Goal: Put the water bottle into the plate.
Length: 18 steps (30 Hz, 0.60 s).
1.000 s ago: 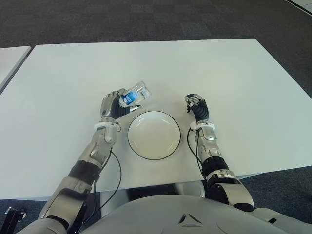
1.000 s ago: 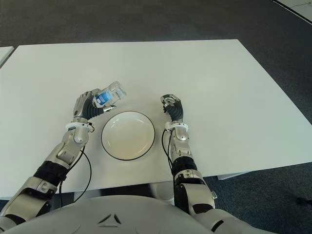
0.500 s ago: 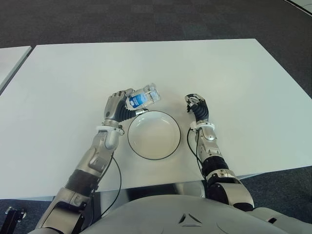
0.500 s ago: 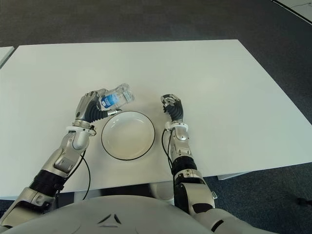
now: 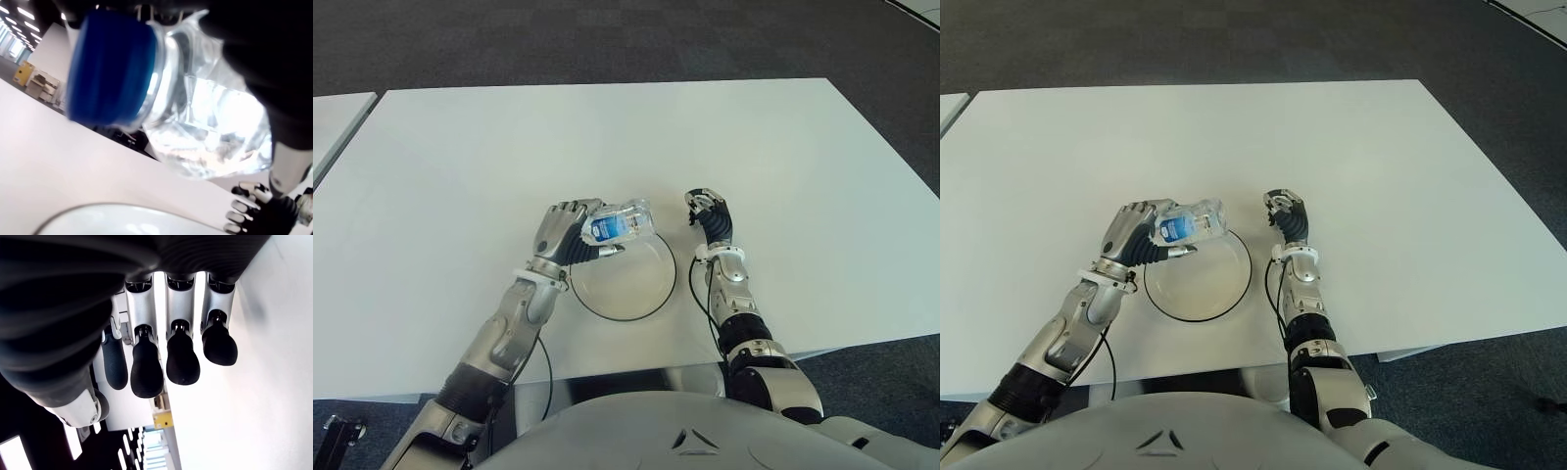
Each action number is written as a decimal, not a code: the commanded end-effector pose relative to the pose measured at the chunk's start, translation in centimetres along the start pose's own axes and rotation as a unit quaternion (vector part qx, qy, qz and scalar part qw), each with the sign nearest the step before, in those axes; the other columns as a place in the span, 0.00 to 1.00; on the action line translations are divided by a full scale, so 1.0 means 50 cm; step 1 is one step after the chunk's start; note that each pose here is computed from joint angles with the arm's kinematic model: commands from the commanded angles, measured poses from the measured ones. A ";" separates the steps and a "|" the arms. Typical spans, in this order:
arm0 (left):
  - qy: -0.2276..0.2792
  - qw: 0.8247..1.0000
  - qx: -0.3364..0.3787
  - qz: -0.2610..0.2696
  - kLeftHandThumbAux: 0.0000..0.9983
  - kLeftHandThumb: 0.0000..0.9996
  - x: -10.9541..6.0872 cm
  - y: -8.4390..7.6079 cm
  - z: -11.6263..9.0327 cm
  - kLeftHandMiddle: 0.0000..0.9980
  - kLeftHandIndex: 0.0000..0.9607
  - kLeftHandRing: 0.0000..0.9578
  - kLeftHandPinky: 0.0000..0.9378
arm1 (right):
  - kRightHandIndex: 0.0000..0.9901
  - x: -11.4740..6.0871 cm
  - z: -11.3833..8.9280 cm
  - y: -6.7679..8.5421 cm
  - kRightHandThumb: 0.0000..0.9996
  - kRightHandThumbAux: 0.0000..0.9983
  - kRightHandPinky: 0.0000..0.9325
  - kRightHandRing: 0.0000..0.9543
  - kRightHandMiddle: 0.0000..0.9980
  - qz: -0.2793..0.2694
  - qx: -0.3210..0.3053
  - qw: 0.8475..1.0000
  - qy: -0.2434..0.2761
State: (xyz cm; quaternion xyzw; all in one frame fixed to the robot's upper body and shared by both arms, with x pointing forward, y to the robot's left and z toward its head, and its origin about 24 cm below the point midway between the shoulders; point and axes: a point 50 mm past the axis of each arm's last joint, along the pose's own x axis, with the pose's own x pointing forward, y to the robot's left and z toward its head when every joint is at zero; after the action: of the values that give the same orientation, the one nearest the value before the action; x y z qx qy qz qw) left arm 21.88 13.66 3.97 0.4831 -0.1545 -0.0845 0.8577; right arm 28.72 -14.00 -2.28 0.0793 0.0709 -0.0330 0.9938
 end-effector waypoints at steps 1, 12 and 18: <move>-0.027 0.999 0.003 -0.044 0.67 0.85 -0.017 -0.028 0.015 0.54 0.42 0.89 0.90 | 0.44 -0.040 -0.080 -0.014 0.70 0.73 0.81 0.78 0.76 -0.021 0.006 0.994 0.106; -0.048 0.992 0.045 -0.112 0.67 0.85 -0.035 -0.084 0.001 0.54 0.42 0.89 0.91 | 0.44 -0.041 -0.080 -0.014 0.70 0.73 0.80 0.78 0.76 -0.021 0.008 0.994 0.107; -0.051 0.988 0.068 -0.132 0.67 0.85 -0.036 -0.103 -0.016 0.54 0.42 0.89 0.91 | 0.44 -0.042 -0.081 -0.015 0.71 0.73 0.80 0.78 0.76 -0.020 0.008 0.994 0.107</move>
State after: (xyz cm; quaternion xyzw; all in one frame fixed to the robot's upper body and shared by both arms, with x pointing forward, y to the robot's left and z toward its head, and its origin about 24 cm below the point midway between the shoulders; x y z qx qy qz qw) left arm 20.39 11.87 -0.40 0.5331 -0.1468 -0.2020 0.8084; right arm 28.69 -14.00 -2.34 0.0798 0.0753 -0.0330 0.9934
